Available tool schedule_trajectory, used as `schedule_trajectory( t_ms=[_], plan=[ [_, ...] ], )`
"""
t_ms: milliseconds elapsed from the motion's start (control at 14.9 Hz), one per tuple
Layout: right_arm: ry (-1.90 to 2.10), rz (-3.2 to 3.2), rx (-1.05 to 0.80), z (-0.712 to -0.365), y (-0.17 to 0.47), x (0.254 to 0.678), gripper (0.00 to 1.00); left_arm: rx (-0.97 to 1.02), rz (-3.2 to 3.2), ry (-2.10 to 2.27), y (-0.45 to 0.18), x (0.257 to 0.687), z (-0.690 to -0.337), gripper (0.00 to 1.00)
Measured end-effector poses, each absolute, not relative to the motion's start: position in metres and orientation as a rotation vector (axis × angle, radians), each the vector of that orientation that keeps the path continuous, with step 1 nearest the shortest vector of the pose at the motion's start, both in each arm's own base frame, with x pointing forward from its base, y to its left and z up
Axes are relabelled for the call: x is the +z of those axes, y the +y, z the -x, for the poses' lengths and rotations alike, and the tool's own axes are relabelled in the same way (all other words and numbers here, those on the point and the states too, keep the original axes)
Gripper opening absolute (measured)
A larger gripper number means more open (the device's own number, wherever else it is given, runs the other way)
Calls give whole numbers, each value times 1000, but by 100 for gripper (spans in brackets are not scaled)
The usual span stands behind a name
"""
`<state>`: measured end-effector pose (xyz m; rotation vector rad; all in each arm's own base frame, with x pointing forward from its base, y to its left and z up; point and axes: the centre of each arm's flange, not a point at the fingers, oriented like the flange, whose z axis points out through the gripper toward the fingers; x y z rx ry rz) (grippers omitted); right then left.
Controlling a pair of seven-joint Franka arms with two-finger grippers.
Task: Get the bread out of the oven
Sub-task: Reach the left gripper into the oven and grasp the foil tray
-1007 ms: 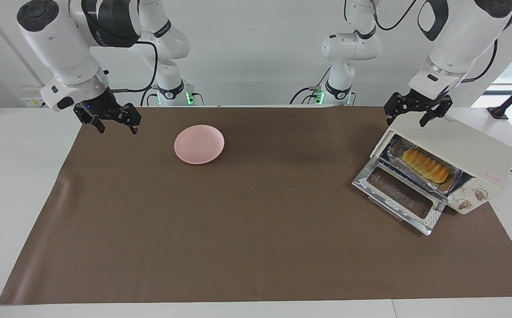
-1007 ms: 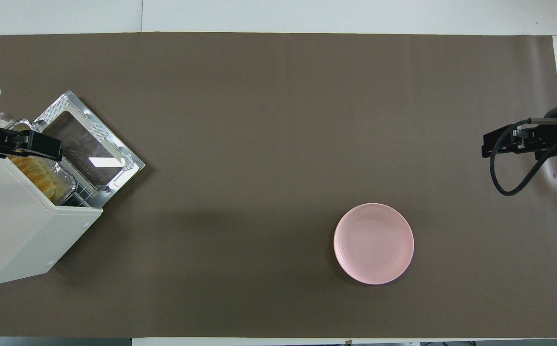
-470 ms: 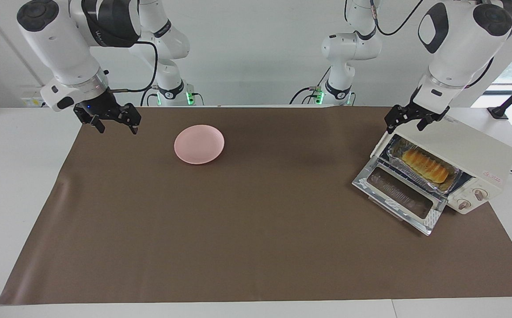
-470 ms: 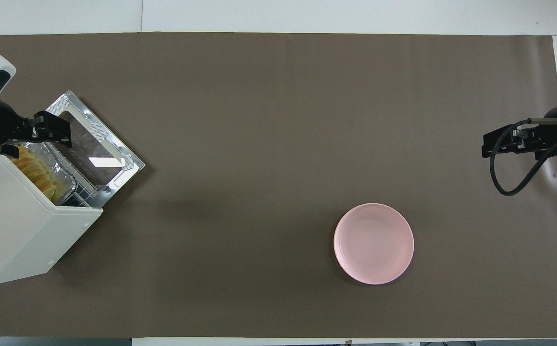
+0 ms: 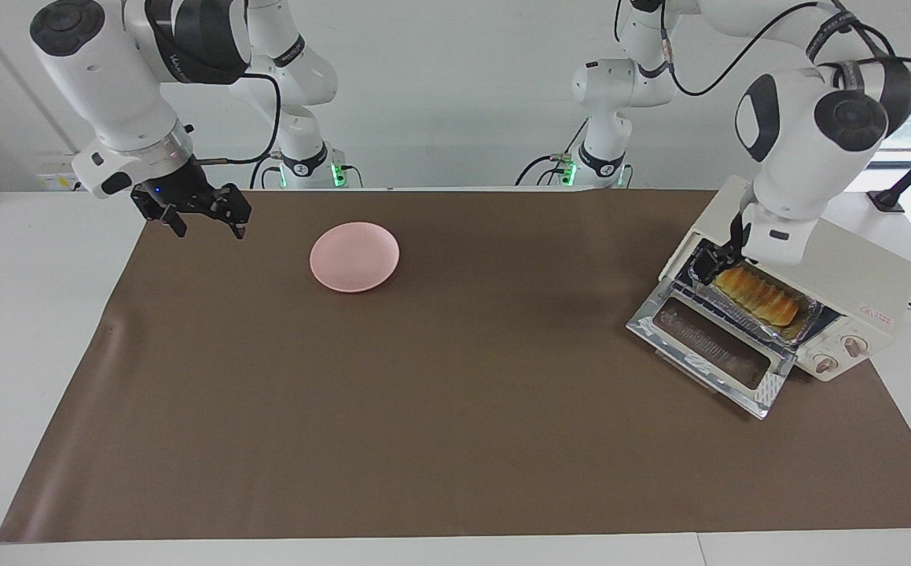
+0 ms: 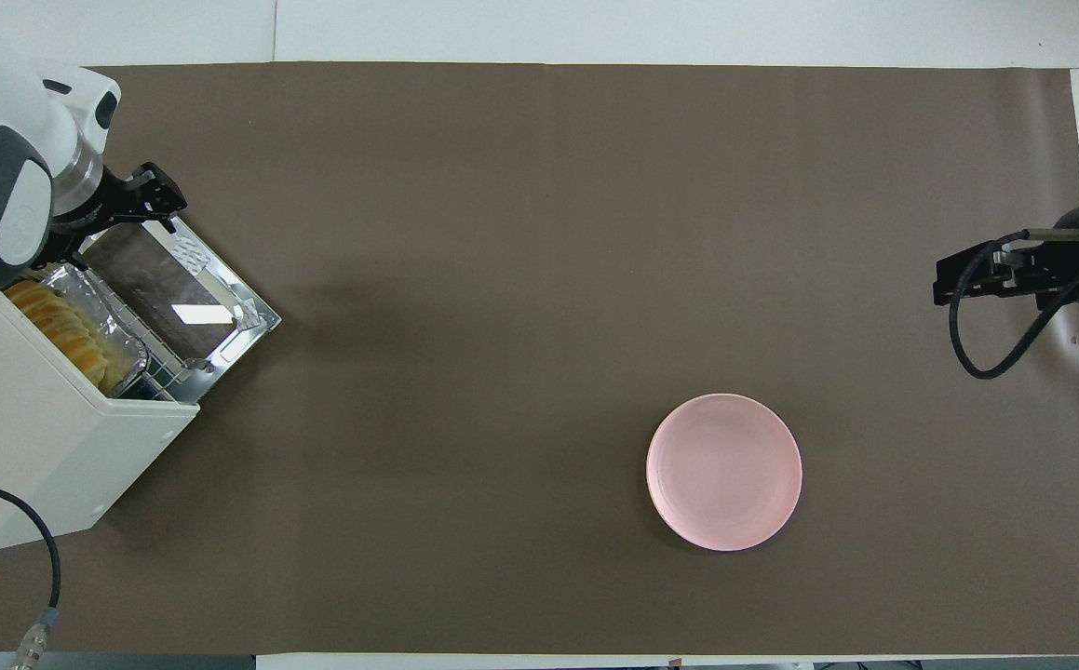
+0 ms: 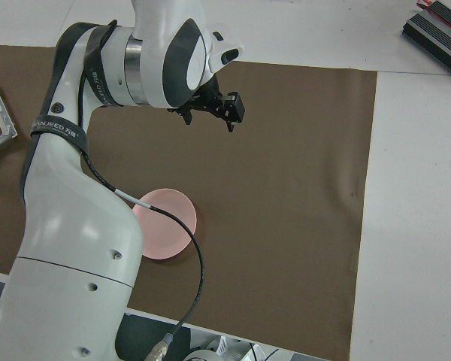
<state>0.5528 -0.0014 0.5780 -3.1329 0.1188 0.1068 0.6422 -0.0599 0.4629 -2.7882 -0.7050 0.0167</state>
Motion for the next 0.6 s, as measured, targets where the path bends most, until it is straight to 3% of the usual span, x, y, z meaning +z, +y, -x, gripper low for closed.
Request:
schedule_trajectory(
  t_ms=[268,604],
  plan=[
    [119,3133,107,-553,-1,578,100,-12,2728,-725,-46,422,-639,100],
    [119,3133,107,-553,-1,578,100,-19,2708,-755,-22,403,-626,100]
  ],
)
